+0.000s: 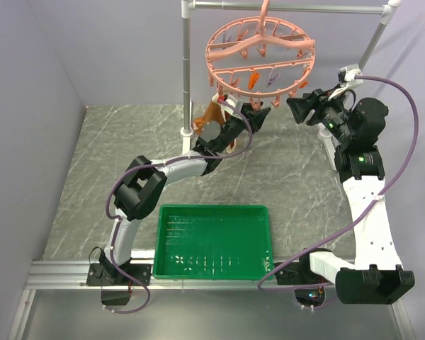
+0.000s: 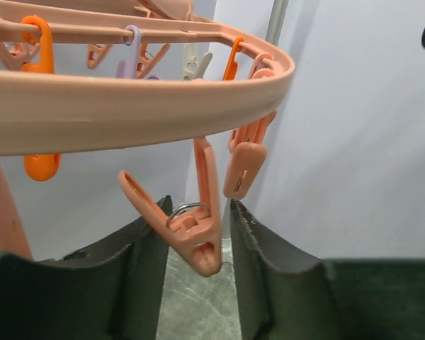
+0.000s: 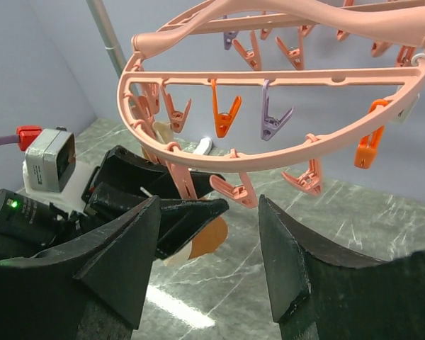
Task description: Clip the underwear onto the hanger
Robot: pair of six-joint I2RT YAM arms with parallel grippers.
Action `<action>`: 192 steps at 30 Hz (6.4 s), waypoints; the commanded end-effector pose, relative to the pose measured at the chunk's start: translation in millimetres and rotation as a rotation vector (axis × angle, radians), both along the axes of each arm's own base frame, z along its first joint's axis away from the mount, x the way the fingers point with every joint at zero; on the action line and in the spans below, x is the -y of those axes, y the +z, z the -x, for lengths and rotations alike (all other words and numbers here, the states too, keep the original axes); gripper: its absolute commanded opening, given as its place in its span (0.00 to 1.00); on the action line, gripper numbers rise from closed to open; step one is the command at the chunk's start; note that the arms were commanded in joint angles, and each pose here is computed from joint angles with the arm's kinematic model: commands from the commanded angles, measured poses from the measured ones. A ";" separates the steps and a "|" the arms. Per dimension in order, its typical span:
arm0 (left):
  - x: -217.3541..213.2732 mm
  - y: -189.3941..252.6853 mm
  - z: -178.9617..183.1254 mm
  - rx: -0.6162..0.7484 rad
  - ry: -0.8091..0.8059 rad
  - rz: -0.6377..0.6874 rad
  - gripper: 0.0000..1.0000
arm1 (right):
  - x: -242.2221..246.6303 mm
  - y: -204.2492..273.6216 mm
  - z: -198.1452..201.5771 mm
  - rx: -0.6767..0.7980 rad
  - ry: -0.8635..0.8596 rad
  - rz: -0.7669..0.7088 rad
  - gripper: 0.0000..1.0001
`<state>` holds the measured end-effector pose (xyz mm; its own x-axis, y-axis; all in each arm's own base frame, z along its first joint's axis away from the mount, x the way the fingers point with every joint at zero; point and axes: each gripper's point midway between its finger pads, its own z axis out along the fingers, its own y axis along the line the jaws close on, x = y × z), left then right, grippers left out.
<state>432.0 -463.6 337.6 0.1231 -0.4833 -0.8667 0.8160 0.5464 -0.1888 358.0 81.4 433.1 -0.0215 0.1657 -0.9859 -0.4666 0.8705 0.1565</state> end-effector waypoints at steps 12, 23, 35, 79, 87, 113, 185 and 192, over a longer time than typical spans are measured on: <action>-16.1 29.3 14.4 0.149 0.027 -0.033 0.21 | -16.1 -4.8 -5.0 -0.043 0.085 -0.058 0.52; -17.1 37.1 15.8 0.178 0.039 -0.051 0.18 | -51.9 -31.6 -6.0 -0.105 0.035 -0.105 0.33; -13.9 31.0 19.9 0.155 0.029 -0.063 0.18 | -65.4 -49.4 -28.5 -0.157 -0.048 -0.216 0.41; -17.6 27.5 25.6 0.105 -0.086 -0.111 0.59 | -60.9 -54.1 -67.1 -0.142 -0.147 -0.139 0.00; -23.2 41.8 32.3 0.118 -0.177 -0.119 0.63 | -67.3 -60.0 -60.4 -0.101 -0.071 0.007 0.00; -38.6 46.5 41.2 0.102 -0.425 -0.086 0.13 | -98.0 -46.6 -54.2 -0.063 0.124 -0.077 0.03; -48.5 9.5 52.4 0.322 -0.211 -0.317 0.72 | -91.1 -40.6 -61.5 -0.119 0.049 -0.139 0.00; -90.5 -16.3 68.9 0.365 -0.344 -0.486 0.93 | -92.2 -36.7 -60.7 -0.100 0.072 -0.122 0.00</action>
